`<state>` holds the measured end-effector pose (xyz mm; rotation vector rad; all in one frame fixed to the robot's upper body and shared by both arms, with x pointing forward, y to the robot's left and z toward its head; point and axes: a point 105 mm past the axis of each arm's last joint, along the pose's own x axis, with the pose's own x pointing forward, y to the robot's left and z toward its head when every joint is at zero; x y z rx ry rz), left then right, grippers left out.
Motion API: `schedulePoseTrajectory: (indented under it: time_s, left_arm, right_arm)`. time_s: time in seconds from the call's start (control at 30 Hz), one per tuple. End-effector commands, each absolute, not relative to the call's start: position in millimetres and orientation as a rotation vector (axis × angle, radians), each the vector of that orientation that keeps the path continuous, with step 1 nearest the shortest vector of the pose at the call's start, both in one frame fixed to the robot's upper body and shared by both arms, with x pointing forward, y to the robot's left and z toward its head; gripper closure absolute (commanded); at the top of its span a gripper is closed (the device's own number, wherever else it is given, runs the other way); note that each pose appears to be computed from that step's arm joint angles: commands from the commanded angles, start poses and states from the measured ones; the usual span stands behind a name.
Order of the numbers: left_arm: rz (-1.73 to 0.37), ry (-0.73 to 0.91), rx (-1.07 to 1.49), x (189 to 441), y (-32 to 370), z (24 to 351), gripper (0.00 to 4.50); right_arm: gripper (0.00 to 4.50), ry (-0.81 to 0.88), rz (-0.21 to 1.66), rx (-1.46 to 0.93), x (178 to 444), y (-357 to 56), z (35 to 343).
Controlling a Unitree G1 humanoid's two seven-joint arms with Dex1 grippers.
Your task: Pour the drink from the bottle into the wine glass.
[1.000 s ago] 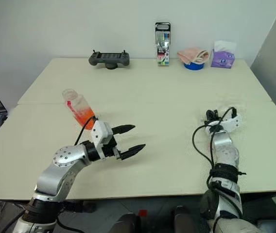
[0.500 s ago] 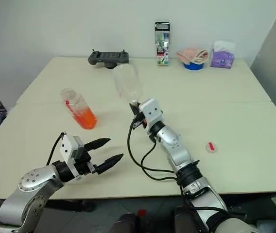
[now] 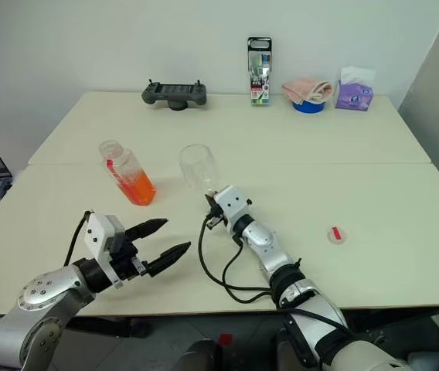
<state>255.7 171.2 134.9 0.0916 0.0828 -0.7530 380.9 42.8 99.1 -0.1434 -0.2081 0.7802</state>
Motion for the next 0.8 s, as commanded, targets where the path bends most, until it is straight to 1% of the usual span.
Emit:
schedulePoseTrajectory:
  time_s: [0.03, 0.13, 0.27, 0.43, 0.57, 0.63, 0.7, 0.8]
  left_arm:
    - [-0.754, 0.04, 0.116, 256.1, 172.7, 149.0, 0.0]
    - [-0.75, 0.041, 0.116, 257.1, 174.6, 150.0, 0.0]
    - [-0.744, 0.04, 0.113, 261.7, 175.0, 151.2, 0.0]
    - [-0.713, 0.028, 0.099, 268.4, 179.5, 154.0, 0.0]
    - [-0.658, 0.016, 0.085, 275.5, 187.8, 153.2, 0.0]
    - [-0.627, 0.015, 0.073, 278.4, 192.9, 151.1, 0.0]
    - [-0.611, 0.021, 0.072, 280.4, 196.3, 146.8, 0.0]
    - [-0.59, 0.036, 0.072, 282.7, 200.9, 138.0, 0.0]
  right_arm:
    - [4.33, -0.1, 0.785, -0.161, 377.2, 25.1, 66.4]
    - [4.33, -0.062, 0.801, -0.175, 374.8, 15.6, 55.6]
    - [4.33, 0.037, 0.844, -0.181, 373.3, 3.3, 40.0]
    - [4.33, 0.076, 0.888, -0.194, 374.9, 3.8, 40.6]
    - [4.33, 0.076, 0.899, -0.183, 378.0, 4.1, 47.4]
    - [3.62, 0.064, 0.899, -0.195, 379.0, 3.1, 50.2]
    - [3.05, 0.053, 0.91, -0.224, 378.7, 2.8, 51.9]
    - [1.94, 0.052, 0.911, -0.258, 378.3, 1.4, 52.5]
